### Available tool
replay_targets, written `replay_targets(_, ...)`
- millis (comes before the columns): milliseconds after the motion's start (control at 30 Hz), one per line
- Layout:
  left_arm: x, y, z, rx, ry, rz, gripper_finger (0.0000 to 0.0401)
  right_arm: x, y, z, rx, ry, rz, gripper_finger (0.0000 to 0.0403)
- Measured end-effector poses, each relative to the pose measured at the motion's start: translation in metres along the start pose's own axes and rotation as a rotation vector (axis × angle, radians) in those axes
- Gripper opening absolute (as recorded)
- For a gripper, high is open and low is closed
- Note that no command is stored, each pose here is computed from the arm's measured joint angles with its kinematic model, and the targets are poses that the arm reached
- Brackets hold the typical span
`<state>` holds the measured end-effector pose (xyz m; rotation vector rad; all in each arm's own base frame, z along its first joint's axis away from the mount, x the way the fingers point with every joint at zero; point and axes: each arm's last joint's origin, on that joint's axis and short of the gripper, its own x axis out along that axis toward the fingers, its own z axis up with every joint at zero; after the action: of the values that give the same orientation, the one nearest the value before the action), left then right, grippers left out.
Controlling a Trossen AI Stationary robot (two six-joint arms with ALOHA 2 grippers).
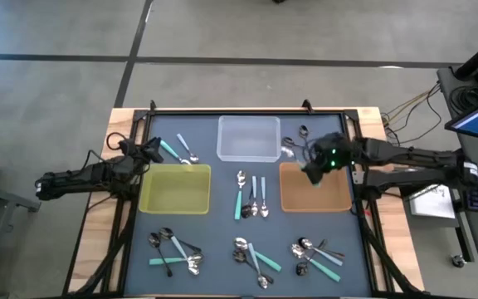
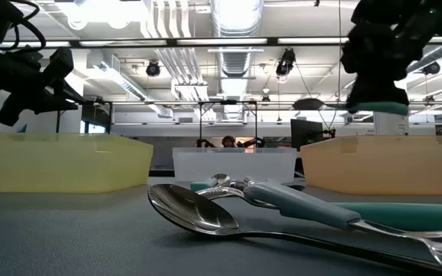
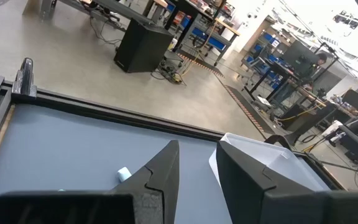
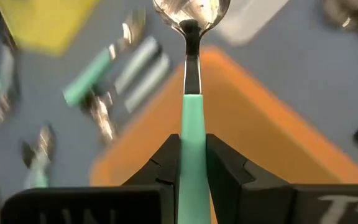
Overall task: Sort silverware by color (type)
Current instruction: Put the green spoon into the orange bin, then put the black spoon into the transparent bin
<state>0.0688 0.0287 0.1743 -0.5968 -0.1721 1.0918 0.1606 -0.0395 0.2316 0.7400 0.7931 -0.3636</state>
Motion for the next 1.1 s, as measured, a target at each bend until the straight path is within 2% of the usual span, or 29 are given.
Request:
replay_targets(167,0.000,0.000,0.000,0.000,0.000,0.000,0.0089,0.009,0.001,-0.012,-0.070,0.121,-0.083,0.0049)
replay_targets(333,0.000,0.000,0.000,0.000,0.000,0.000,0.0089,0.013,0.002,-0.024,-0.188,0.316,-0.002,0.0051)
replay_targets(400,0.000,0.000,0.000,0.000,0.000,0.000,0.0089,0.015,0.002,-0.026,-0.242,0.341,0.005,0.0052)
replay_targets(600,0.000,0.000,0.000,0.000,0.000,0.000,0.0089,0.021,0.001,-0.023,-0.277,0.329,-0.026,0.0066)
replay_targets(867,0.000,0.000,0.000,0.000,0.000,0.000,0.0089,0.021,0.002,-0.023,-0.278,0.322,-0.021,0.0132)
replay_targets(1100,0.000,0.000,0.000,0.000,0.000,0.000,0.0089,0.019,0.012,0.003,-0.198,0.116,-0.059,0.0138)
